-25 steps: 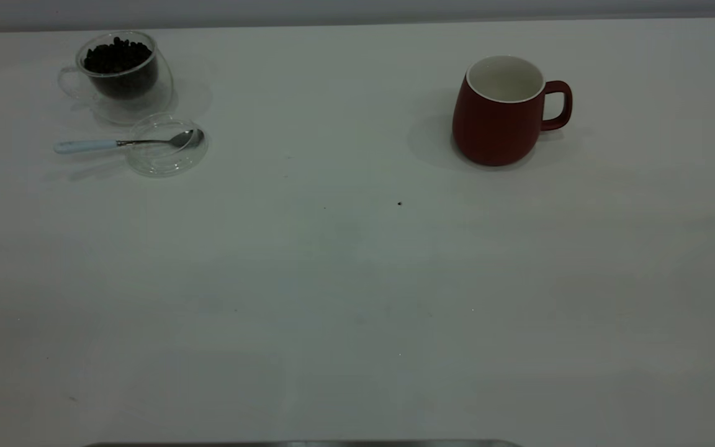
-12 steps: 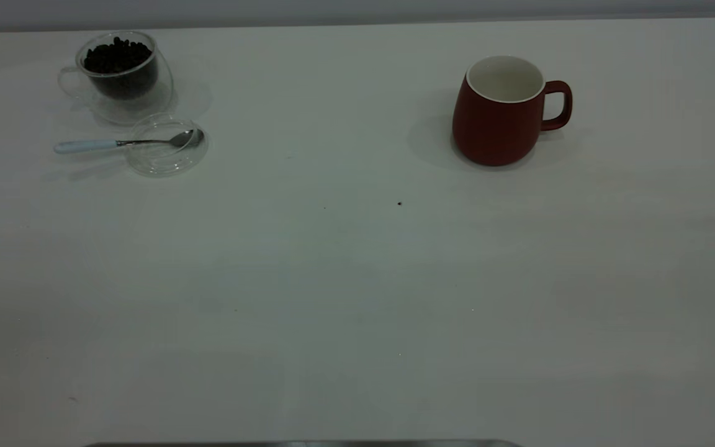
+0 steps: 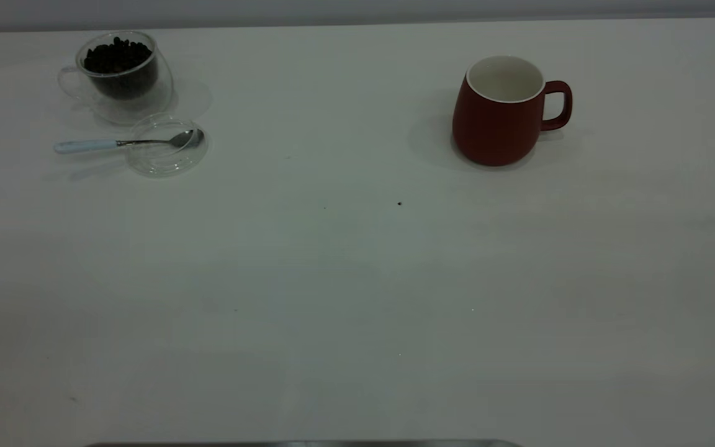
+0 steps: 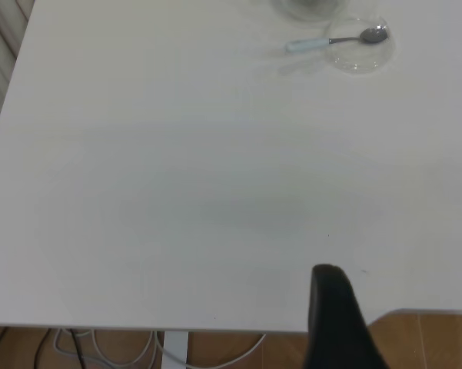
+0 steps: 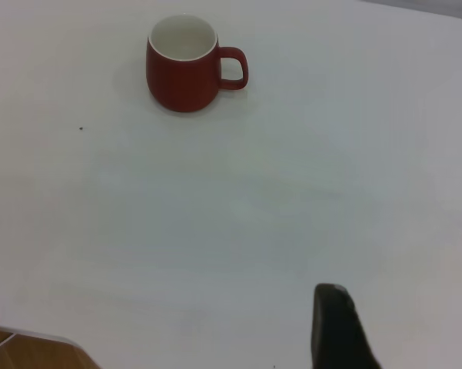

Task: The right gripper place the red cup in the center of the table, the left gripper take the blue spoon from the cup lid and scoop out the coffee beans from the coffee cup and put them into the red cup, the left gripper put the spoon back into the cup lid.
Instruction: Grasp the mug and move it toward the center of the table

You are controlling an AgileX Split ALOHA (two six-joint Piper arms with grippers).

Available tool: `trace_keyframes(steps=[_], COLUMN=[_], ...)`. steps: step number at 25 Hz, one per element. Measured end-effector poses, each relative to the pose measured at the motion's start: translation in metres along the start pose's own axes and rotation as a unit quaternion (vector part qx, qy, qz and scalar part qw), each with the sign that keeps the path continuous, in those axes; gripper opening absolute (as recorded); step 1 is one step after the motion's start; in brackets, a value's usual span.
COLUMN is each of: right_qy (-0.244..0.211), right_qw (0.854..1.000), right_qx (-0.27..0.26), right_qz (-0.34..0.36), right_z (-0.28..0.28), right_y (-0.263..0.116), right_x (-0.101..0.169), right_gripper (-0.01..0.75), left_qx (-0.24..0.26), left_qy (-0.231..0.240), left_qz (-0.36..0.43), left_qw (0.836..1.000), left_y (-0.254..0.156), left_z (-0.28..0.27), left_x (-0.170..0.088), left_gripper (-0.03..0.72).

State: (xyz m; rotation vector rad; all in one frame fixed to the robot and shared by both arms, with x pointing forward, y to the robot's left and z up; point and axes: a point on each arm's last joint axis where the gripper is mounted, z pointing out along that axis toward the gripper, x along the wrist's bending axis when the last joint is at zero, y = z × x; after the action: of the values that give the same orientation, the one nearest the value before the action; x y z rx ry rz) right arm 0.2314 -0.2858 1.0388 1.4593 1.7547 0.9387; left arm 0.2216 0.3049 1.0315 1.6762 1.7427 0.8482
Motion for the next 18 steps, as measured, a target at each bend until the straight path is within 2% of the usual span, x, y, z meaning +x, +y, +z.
trace_keyframes(steps=[8, 14, 18], right_qy=[0.019, 0.019, 0.022], right_qw=[1.0, 1.0, 1.0], right_qx=[-0.004, -0.004, 0.013], right_qz=[0.009, 0.009, 0.013], right_z=[-0.0001, -0.0001, 0.0048], right_y=[0.0008, 0.0009, 0.0046], right_x=[0.0034, 0.0035, 0.0024], right_gripper=[0.438, 0.404, 0.397], left_qx=[0.0, 0.0, 0.0], left_qy=[0.0, 0.0, 0.0], left_qz=[-0.001, -0.001, -0.001], left_qw=[1.0, 1.0, 1.0], left_y=[0.0, 0.0, 0.0], left_z=[0.0, 0.0, 0.0], left_x=[0.0, 0.0, 0.0], left_gripper=[0.493, 0.493, 0.493])
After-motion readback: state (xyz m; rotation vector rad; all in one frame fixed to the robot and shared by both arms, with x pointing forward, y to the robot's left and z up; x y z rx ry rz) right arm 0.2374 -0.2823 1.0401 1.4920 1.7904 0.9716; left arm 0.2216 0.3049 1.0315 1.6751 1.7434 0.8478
